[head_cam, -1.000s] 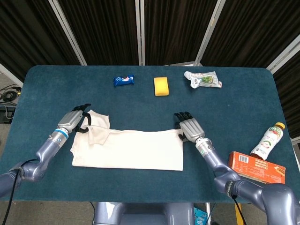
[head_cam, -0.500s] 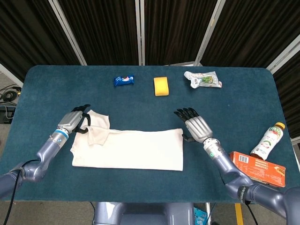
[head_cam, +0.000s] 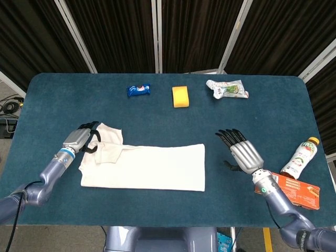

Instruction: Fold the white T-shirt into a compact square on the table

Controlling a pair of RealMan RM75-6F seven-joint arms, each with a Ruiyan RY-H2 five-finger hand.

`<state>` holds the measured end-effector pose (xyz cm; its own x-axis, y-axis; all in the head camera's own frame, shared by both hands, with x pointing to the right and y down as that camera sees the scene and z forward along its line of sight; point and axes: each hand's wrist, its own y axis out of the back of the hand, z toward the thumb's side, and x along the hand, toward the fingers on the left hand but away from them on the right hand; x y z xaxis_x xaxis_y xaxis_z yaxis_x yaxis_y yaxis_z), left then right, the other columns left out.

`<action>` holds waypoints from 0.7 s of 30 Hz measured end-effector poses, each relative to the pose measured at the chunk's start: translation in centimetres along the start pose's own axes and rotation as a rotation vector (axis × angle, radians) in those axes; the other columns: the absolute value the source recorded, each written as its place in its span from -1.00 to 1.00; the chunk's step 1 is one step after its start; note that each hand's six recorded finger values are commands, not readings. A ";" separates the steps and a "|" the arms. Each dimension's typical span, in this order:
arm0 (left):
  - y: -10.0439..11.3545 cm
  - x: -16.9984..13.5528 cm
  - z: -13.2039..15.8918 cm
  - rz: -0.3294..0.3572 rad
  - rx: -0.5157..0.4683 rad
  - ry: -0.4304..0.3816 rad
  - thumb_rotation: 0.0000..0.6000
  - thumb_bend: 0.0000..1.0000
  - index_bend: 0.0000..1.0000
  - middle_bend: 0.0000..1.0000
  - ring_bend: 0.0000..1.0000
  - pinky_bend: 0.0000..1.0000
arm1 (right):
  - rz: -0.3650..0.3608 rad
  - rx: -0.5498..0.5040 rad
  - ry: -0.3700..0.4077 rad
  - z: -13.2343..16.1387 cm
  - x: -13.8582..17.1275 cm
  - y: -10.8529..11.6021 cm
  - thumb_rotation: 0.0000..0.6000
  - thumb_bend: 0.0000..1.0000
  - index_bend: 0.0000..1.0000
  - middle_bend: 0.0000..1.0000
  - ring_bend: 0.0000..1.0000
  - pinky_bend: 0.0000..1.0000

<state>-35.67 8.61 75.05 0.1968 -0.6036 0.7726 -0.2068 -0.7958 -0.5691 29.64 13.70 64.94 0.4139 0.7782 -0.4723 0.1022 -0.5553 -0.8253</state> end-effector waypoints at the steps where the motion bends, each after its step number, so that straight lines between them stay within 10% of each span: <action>1: -0.1 0.0 -0.1 -0.002 0.003 0.000 1.00 -1.00 -1.00 -1.00 -1.00 -1.00 | -0.002 0.001 -0.003 -0.1 0.4 0.0 1.00 -0.68 -0.93 -0.91 -1.00 -1.00; 21: 1.8 -4.9 -0.9 0.083 0.056 -0.111 1.00 -1.00 -1.00 -1.00 -1.00 -1.00 | -0.143 -0.060 -0.101 -1.2 10.0 1.7 1.00 -0.85 -0.93 -1.00 -1.00 -1.00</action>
<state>-37.90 10.18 70.44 0.2864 -0.6669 0.6879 -0.1736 -0.7422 -0.6473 35.03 20.19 59.20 0.2984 0.8742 -0.3830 0.2083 -0.4512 -0.8677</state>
